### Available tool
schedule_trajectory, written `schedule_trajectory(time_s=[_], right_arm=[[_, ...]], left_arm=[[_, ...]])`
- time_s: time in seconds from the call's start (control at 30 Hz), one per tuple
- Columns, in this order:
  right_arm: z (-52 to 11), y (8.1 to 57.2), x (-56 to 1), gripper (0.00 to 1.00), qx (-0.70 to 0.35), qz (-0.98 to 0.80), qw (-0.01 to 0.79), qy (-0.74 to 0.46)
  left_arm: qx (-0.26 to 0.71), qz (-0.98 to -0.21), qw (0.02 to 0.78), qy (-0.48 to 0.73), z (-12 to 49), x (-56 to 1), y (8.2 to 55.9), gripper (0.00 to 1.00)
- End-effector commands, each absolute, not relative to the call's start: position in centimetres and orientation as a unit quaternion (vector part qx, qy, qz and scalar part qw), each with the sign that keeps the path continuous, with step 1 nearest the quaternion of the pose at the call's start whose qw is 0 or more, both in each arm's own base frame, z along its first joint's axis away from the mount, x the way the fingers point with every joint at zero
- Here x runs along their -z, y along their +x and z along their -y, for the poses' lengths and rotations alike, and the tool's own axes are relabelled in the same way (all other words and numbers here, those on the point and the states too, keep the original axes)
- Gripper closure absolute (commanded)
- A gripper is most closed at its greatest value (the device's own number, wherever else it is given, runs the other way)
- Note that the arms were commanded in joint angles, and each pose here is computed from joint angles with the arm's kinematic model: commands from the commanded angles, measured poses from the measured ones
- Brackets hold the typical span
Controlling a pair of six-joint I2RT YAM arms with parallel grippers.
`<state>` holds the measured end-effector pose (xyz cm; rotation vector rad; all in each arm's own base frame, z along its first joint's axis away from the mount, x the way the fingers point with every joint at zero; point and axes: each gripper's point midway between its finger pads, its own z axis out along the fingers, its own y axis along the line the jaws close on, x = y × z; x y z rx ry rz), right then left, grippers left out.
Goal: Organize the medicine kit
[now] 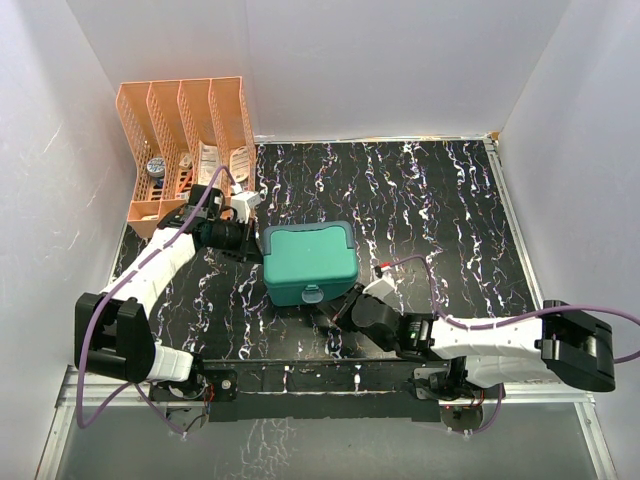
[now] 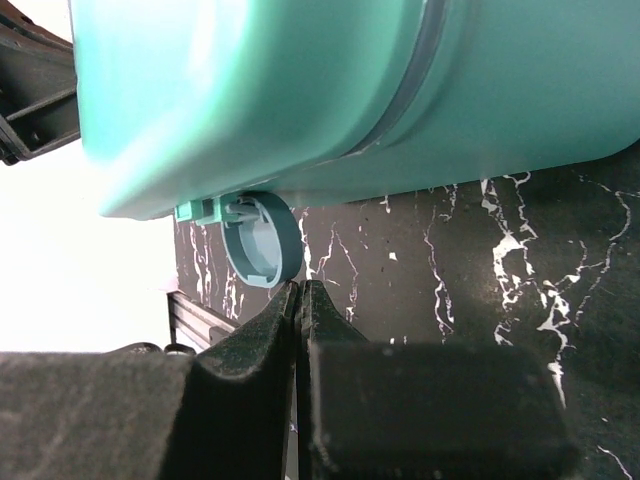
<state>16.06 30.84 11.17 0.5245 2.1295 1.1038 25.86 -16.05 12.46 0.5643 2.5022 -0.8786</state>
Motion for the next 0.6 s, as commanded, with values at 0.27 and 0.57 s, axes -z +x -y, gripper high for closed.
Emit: schedule_trajectory(time_s=[0.27, 0.57], right_arm=[[-30.9, 16.4, -13.3, 1.0, -0.471, -0.775, 0.349, 0.237], [-31.3, 16.6, -12.9, 1.0, -0.473, -0.77, 0.349, 0.247]], left_arm=[[0.336, -0.885, 0.239, 0.217, 17.0, -15.0, 26.6, 1.0], [0.337, -0.883, 0.243, 0.216, 17.1, -15.6, 26.9, 1.0]])
